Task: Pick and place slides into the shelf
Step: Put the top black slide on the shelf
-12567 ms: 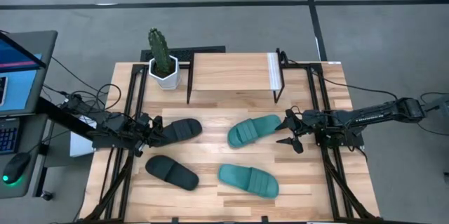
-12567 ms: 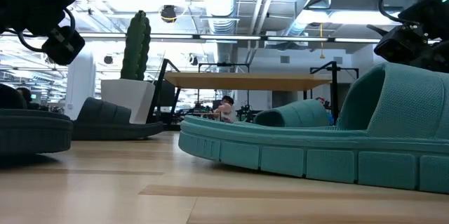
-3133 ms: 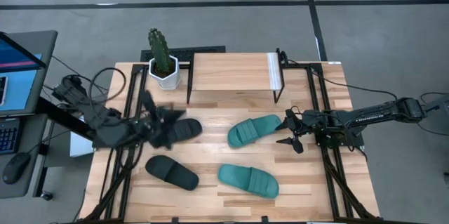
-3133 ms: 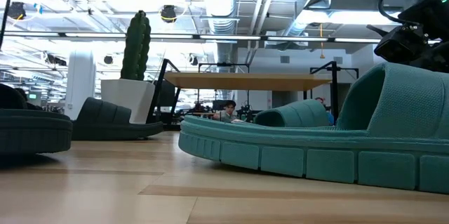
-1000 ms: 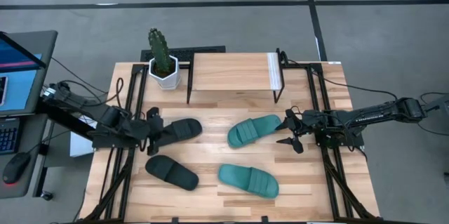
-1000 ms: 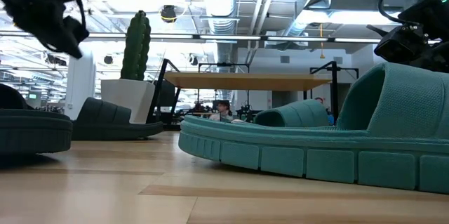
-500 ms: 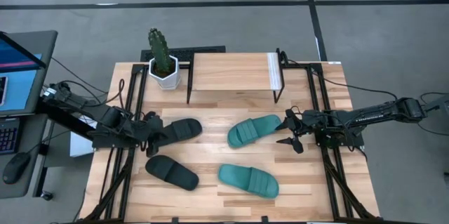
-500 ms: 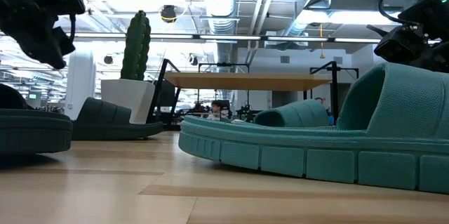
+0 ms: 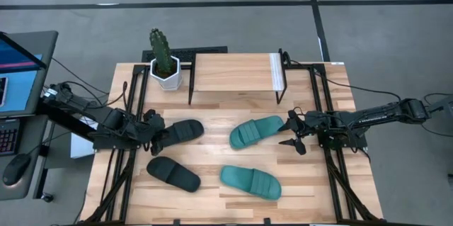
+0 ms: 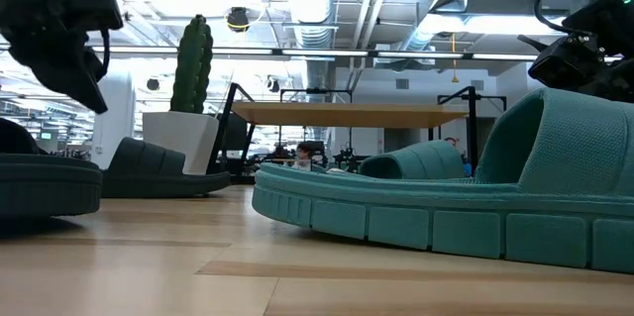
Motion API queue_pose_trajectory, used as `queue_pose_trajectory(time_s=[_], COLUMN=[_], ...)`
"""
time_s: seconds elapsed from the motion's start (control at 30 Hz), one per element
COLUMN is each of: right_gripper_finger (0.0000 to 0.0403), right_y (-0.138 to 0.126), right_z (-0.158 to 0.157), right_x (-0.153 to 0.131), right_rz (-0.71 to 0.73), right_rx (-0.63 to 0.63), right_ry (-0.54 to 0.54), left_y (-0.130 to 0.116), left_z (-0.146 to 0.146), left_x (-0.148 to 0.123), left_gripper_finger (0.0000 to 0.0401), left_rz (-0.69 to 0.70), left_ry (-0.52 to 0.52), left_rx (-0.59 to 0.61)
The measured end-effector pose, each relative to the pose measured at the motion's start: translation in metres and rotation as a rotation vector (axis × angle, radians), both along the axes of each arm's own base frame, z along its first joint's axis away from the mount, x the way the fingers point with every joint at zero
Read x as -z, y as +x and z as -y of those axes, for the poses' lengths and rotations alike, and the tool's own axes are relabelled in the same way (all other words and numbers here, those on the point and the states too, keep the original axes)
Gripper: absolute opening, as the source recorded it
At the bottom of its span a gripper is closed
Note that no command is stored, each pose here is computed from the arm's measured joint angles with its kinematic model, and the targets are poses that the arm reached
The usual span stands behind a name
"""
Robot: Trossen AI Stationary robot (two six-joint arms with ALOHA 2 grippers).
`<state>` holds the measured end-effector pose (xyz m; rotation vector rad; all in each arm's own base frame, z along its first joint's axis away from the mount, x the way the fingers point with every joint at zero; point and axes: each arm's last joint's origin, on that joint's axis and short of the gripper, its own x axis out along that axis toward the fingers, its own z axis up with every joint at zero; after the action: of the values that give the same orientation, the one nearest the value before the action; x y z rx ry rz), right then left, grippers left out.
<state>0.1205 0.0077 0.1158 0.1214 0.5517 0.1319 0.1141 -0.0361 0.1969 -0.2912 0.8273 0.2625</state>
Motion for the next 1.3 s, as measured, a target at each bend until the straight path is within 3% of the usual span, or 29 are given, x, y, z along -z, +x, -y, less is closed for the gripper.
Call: queue_pose_trajectory(time_s=[0.2,0.53,0.77,1.13,1.3], right_gripper_finger=[0.0269,0.0269,0.0269,0.0269,0.0269], right_y=[0.000,0.000,0.000,0.000,0.000], right_z=[0.000,0.000,0.000,0.000,0.000], right_x=[0.000,0.000,0.000,0.000,0.000], right_rz=[0.000,0.000,0.000,0.000,0.000], right_rx=[0.000,0.000,0.000,0.000,0.000], right_ry=[0.000,0.000,0.000,0.000,0.000], left_y=[-0.003,-0.006,-0.008,-0.008,-0.016], left_z=[-0.003,0.000,0.000,0.000,-0.002], left_x=[0.014,0.021,0.021,-0.005,-0.010], left_gripper_finger=[0.0113,0.0114,0.0113,0.0113,0.0113], left_rz=[-0.022,-0.085,-0.098,-0.090,-0.189], left_ry=[0.047,-0.156,-0.187,-0.184,-0.228], left_rx=[-0.067,-0.115,-0.146,-0.138,-0.185])
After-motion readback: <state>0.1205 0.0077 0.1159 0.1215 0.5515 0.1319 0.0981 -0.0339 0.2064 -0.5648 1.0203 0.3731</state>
